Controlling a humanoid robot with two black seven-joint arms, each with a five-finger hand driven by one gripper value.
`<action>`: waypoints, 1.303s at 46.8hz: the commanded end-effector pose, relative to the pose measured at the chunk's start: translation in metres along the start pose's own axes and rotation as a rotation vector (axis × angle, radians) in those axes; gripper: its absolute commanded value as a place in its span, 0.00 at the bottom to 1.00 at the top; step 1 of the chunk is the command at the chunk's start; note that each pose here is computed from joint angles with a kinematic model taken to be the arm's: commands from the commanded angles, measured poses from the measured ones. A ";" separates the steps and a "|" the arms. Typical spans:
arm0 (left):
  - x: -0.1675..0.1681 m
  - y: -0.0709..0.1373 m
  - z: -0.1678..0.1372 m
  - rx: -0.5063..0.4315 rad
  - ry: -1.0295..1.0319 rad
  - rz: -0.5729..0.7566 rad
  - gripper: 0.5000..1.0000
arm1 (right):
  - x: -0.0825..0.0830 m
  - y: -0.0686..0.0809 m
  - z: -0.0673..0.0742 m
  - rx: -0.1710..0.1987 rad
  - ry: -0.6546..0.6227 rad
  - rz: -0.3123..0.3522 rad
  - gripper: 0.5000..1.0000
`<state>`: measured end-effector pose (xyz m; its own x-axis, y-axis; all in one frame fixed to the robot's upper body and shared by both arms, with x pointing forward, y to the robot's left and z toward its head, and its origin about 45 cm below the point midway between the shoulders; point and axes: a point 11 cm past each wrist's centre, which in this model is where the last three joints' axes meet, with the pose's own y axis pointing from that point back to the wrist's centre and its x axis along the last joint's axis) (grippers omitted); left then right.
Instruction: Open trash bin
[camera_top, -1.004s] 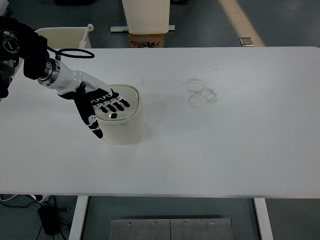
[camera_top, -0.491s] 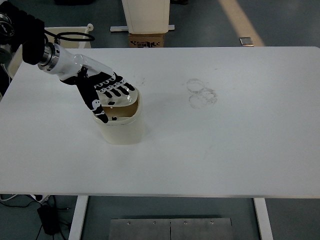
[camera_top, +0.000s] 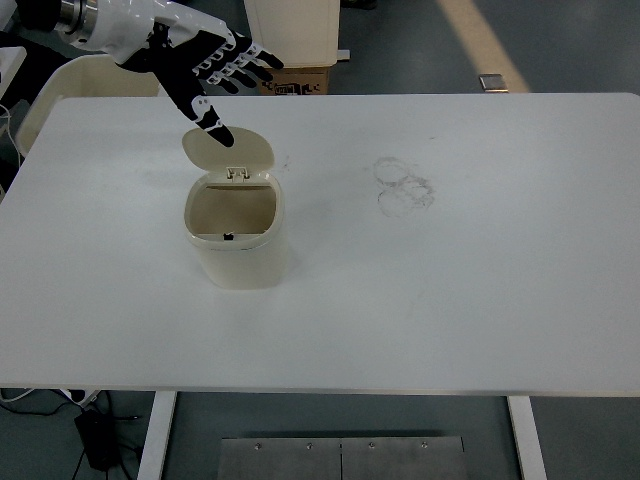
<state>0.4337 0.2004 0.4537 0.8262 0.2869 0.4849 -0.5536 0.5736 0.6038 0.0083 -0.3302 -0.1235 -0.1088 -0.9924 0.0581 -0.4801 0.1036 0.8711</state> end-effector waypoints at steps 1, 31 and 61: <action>0.006 0.005 -0.003 -0.006 0.019 0.019 1.00 | 0.000 0.000 0.000 0.000 0.000 0.000 0.98; 0.101 0.041 -0.057 -0.219 0.401 0.381 1.00 | -0.001 0.000 0.000 0.000 0.001 -0.002 0.98; 0.106 0.059 -0.203 -0.597 0.995 0.742 1.00 | 0.000 0.001 0.002 -0.004 -0.001 0.000 0.98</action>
<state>0.5135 0.4032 0.4221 0.2714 0.9422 -0.1964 -0.9625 0.2655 -0.0563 0.0062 -0.3299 -0.1237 -0.1098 -0.9923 0.0574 -0.4773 0.1033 0.8727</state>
